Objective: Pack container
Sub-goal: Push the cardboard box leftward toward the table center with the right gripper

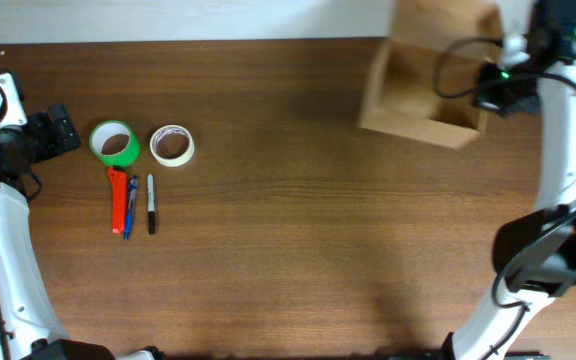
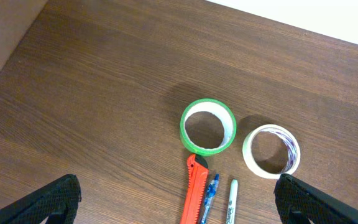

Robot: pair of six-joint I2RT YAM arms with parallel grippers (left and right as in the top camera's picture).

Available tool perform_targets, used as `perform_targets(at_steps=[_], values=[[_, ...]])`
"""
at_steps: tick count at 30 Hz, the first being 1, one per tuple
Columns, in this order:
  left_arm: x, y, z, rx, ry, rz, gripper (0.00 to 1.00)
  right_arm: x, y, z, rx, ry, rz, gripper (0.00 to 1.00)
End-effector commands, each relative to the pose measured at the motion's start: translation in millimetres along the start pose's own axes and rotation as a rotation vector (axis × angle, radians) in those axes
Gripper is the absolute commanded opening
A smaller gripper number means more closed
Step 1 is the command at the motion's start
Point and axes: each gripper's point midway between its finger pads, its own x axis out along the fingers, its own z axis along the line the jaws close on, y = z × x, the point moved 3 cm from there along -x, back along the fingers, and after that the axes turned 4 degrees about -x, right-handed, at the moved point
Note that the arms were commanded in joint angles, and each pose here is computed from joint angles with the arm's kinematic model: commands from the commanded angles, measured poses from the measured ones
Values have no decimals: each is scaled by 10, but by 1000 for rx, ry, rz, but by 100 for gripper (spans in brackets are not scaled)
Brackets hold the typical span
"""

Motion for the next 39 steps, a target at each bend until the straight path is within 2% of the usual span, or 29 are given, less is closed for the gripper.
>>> perform_targets(at_steps=[1,6,9,15,23,29,39], values=[[-41,-77,-6,16,8,-22,100,-318,-44,669,2,-82,-80,4],[-41,-77,-6,15,8,-22,100,-270,166,1461,-248,-135,-57,4],[-41,-77,-6,16,8,-22,100,-232,278,1699,-334,-63,-56,4],[-42,-78,-6,16,8,-22,100,-135,489,2099,-212,-79,-11,3],[-42,-79,-6,16,8,-22,99,300,792,2395,-142,-48,132,4],[-42,-79,-6,16,8,-22,100,612,890,2540,-146,-39,187,3],[-42,-78,-6,16,8,-22,100,772,858,2589,-220,-57,171,4]])
